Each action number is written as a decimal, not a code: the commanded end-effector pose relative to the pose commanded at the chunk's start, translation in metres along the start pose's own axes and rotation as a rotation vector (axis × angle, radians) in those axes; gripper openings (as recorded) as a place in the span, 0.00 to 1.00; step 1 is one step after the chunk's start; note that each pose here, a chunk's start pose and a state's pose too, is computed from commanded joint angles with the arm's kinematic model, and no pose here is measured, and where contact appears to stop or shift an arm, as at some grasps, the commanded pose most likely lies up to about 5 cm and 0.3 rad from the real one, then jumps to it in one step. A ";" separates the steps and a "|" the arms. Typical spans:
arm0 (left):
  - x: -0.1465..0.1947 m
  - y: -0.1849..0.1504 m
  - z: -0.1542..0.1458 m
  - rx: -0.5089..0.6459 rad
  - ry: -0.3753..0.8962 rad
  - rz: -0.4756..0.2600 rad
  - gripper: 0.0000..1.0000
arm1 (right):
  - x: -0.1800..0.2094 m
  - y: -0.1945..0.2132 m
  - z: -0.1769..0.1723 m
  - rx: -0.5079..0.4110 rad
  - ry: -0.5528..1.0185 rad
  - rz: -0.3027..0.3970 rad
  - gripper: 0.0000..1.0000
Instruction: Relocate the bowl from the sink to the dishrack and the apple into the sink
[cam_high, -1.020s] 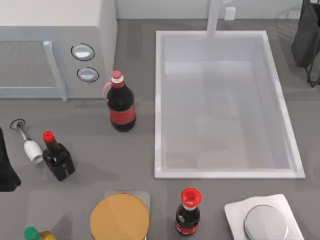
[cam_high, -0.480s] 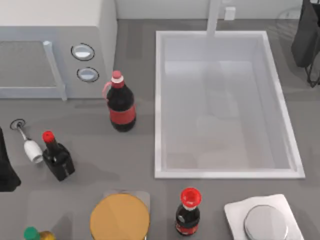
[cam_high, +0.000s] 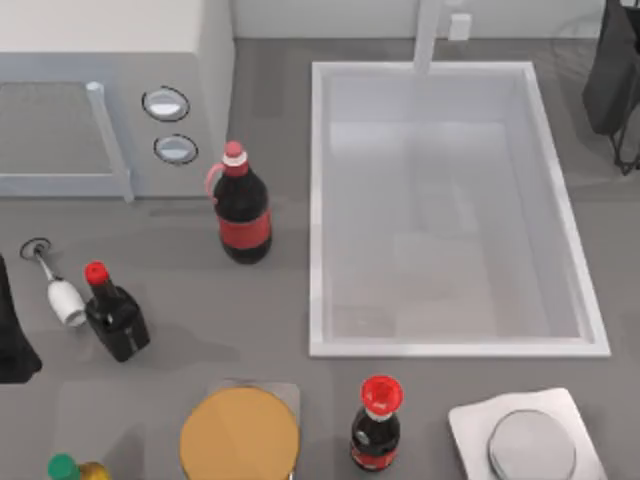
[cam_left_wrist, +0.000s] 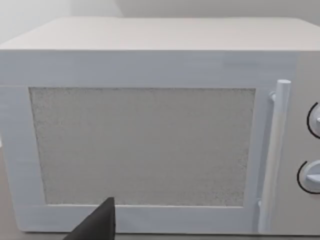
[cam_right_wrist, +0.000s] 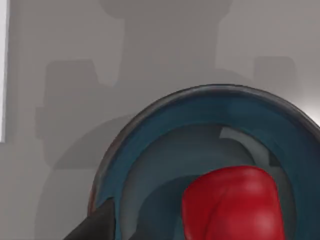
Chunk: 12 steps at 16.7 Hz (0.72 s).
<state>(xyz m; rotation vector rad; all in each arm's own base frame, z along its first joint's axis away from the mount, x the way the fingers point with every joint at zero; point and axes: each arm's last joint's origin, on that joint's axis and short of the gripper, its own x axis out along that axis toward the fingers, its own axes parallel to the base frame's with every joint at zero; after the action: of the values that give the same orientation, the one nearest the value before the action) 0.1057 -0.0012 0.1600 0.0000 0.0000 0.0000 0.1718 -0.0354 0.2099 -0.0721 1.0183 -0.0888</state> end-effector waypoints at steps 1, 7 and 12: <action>0.000 0.000 0.000 0.000 0.000 0.000 1.00 | 0.005 -0.004 0.008 -0.002 0.090 0.010 1.00; 0.000 0.000 0.000 0.000 0.000 0.000 1.00 | 0.036 -0.029 0.039 -0.004 0.477 0.085 1.00; 0.000 0.000 0.000 0.000 0.000 0.000 1.00 | 0.044 -0.035 0.045 -0.002 0.551 0.108 1.00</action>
<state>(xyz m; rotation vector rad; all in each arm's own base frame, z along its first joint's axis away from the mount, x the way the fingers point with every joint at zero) 0.1057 -0.0012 0.1600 0.0000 0.0000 0.0000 0.2311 -0.0738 0.2000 0.0078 1.5708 -0.0079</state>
